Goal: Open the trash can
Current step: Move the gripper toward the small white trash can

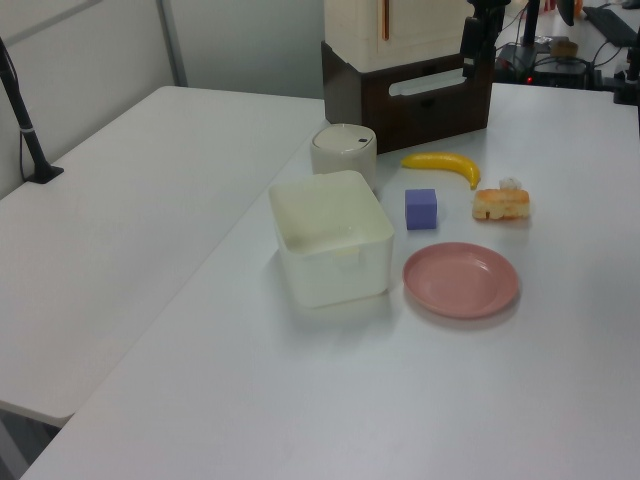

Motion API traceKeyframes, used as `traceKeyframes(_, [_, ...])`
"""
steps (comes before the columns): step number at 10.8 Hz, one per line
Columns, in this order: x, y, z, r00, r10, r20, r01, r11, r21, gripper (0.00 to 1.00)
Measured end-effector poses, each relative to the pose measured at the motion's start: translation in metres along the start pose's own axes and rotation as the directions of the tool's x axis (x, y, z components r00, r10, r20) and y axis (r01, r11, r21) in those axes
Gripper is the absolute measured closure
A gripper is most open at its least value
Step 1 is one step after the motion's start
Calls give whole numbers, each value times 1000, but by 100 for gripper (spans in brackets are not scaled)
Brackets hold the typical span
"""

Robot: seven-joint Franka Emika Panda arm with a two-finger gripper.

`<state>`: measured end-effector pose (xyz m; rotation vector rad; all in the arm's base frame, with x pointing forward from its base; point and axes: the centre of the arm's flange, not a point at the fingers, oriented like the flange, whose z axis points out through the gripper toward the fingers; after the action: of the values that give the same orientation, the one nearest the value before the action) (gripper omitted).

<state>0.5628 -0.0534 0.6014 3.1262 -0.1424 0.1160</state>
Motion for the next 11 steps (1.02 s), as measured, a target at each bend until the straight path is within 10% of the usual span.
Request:
traceKeyframes(4, [9, -7, 29, 997, -57, 47, 60, 996, -60, 26])
traceKeyframes(8, [48, -12, 84, 996, -90, 7, 91, 991, -96, 92])
traceKeyframes(11, [78, -15, 126, 993, -113, -19, 110, 985, -130, 99])
